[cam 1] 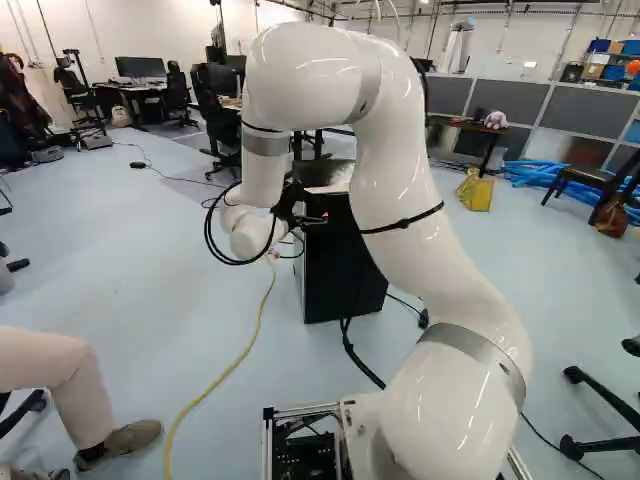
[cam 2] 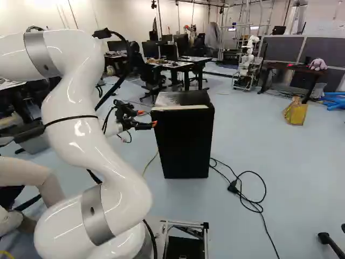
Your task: Grab a drink from the fridge
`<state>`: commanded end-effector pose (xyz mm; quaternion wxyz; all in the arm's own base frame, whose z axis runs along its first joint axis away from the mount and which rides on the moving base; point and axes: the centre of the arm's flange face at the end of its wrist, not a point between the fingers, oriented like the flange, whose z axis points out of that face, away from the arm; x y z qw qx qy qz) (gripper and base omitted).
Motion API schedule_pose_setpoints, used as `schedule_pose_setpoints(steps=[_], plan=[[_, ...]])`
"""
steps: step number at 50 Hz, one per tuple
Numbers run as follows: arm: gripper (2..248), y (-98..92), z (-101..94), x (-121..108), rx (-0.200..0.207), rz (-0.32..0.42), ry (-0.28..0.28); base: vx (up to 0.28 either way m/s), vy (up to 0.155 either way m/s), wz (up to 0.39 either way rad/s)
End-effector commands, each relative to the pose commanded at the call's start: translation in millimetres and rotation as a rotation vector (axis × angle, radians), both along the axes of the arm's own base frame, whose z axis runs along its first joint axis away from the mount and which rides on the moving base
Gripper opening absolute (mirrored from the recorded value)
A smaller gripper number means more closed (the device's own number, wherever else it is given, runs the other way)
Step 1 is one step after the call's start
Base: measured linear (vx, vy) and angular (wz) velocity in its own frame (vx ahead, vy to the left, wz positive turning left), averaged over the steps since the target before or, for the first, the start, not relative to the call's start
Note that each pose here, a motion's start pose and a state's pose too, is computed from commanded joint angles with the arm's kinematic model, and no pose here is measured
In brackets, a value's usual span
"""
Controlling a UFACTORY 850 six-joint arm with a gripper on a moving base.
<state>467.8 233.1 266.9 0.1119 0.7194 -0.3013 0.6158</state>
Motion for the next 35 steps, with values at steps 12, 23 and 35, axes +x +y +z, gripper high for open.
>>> schedule_pose_setpoints(steps=[12,23,35], plan=[[247,0.8,-16.4,0.4,-0.016,-0.002,0.020,0.000,0.000,0.000],[247,1.8,-28.5,1.3,-0.026,-0.002,0.034,0.000,0.000,0.000],[247,2.2,-29.8,3.1,-0.029,-0.004,0.030,0.000,0.000,0.000]])
